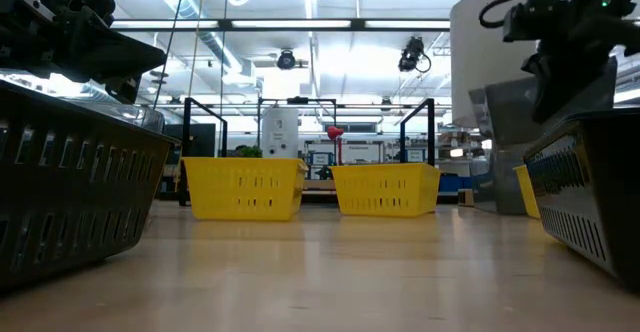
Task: Stack baskets on shelf by color
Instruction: Stack the bottom right black bin on the top right black bin
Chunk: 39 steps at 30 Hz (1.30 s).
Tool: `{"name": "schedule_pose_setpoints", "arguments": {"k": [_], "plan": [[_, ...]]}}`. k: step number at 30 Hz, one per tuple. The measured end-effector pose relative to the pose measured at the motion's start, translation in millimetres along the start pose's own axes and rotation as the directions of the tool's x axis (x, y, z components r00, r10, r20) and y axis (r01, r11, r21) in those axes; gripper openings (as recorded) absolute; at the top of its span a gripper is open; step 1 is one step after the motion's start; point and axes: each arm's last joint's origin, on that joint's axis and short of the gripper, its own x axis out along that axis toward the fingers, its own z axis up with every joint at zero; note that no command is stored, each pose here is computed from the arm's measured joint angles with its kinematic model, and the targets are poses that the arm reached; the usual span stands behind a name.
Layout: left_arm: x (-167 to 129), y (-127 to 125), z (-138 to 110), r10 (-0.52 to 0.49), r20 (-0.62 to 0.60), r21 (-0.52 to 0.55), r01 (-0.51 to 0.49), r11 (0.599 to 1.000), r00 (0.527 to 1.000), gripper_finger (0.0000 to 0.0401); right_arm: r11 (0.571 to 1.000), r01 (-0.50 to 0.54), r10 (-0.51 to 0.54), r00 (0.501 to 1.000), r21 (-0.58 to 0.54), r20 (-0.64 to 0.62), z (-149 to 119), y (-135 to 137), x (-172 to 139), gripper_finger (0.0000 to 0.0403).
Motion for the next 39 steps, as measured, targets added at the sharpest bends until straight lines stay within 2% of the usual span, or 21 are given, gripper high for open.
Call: {"name": "schedule_pose_setpoints", "arguments": {"k": [8, 15, 25, 32, 39], "plan": [[0.0, 0.0, -0.1, 0.000, 0.000, 0.000, 0.000, 1.000, 1.000, 0.0039, 1.000, 0.003, -0.003, 1.000, -0.007, -0.005, 1.1, 0.4, 2.6, 0.0009], [0.0, 0.0, -0.1, 0.000, 0.000, 0.000, 0.000, 1.000, 1.000, 0.0029, 1.000, 0.031, -0.031, 0.999, 0.001, -0.012, 3.9, 2.5, 7.6, 0.0009], [0.0, 0.0, -0.1, 0.000, 0.000, 0.000, 0.000, 1.000, 1.000, 0.0038, 0.998, 0.059, -0.058, 0.993, 0.010, -0.099, 9.3, 11.4, 26.5, 0.0012], [0.0, 0.0, -0.1, 0.000, -0.001, 0.000, 0.000, 1.000, 1.000, 0.0033, 0.993, -0.019, 0.029, 0.996, 0.121, -0.086, 15.4, 19.4, 31.6, 0.0012], [0.0, 0.0, 0.0, 0.000, 0.000, 0.000, 0.000, 1.000, 1.000, 0.0030, 0.958, -0.128, 0.134, 0.991, 0.257, -0.005, 22.0, 33.8, 30.0, 0.0012]]}}
